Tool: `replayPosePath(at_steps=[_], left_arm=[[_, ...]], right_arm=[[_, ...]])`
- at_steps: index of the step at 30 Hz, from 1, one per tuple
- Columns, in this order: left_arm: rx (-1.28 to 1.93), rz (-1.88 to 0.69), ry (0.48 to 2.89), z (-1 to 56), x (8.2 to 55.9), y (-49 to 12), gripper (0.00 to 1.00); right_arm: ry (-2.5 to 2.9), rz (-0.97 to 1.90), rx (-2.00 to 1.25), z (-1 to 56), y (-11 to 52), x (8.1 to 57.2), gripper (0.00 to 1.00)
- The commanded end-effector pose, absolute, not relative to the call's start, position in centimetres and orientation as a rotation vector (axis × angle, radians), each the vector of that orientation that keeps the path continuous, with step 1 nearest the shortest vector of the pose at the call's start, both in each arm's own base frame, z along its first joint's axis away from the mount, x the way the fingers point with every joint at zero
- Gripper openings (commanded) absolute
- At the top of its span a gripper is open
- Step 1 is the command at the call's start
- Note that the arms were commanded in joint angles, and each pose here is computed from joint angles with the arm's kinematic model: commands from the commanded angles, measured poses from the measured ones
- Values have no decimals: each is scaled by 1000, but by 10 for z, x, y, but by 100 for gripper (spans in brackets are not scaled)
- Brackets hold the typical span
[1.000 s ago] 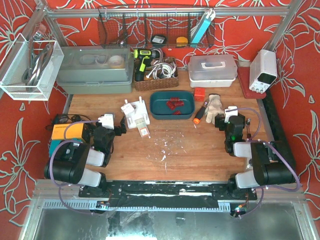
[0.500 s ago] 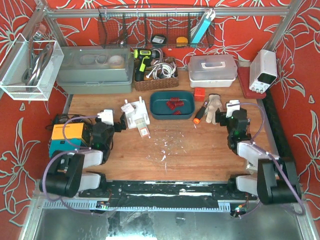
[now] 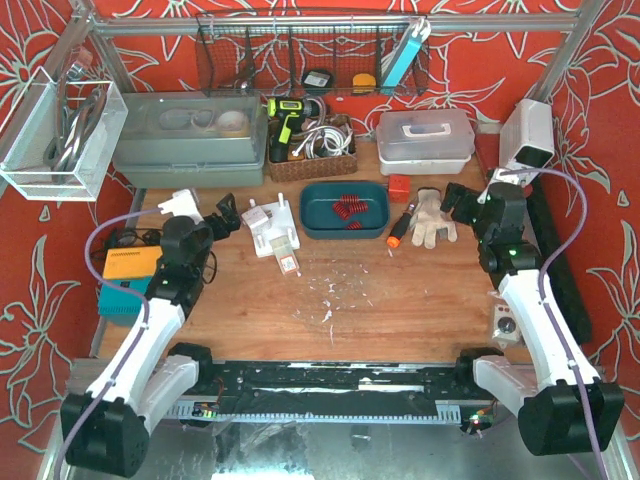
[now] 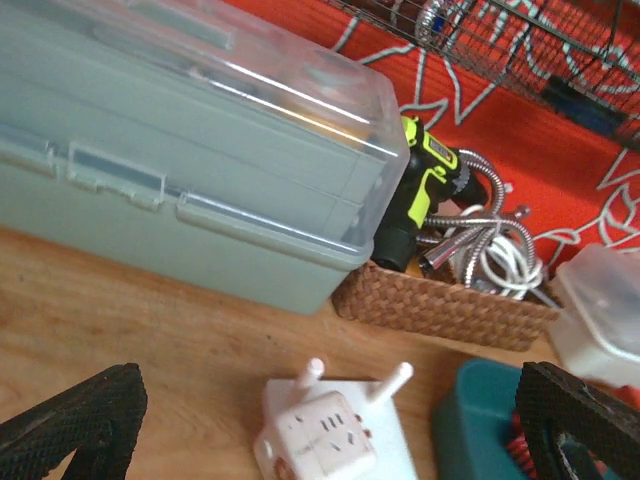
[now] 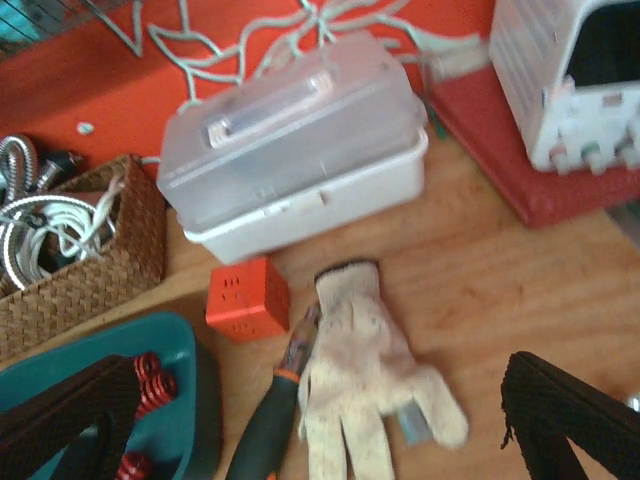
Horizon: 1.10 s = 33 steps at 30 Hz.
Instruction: Install the large spring
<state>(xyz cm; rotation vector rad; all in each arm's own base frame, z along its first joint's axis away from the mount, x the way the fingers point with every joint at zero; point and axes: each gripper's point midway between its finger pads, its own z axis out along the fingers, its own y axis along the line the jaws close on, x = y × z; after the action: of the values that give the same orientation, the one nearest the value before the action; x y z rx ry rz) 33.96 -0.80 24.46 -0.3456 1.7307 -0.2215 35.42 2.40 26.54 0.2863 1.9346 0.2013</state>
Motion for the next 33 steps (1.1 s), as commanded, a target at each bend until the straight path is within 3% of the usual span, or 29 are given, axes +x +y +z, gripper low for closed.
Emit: replayPosePath(at_steps=[1,5,11,16,24,33], left_arm=[[-544,-404,1837,227,313,-15,100],[-524,-607,1822,223,294,-38,100],[-501,-812,1875,209,281,-65,100],[-471,-892,1984,189,281,-84,94],[-469,-751,2095,158,278,-98,67],[-334,-424,2285,125,279,-129,59]], right_arm=[[2185,290,457,214,28,321,99],[2223,495,369,213,60,317,99],[2263,551,230,209,87,297,99],[2239,676,-65,208,138,277,98],[2232,738,-365,179,196,252,95],[2162,552,-551,156,227,236,95]])
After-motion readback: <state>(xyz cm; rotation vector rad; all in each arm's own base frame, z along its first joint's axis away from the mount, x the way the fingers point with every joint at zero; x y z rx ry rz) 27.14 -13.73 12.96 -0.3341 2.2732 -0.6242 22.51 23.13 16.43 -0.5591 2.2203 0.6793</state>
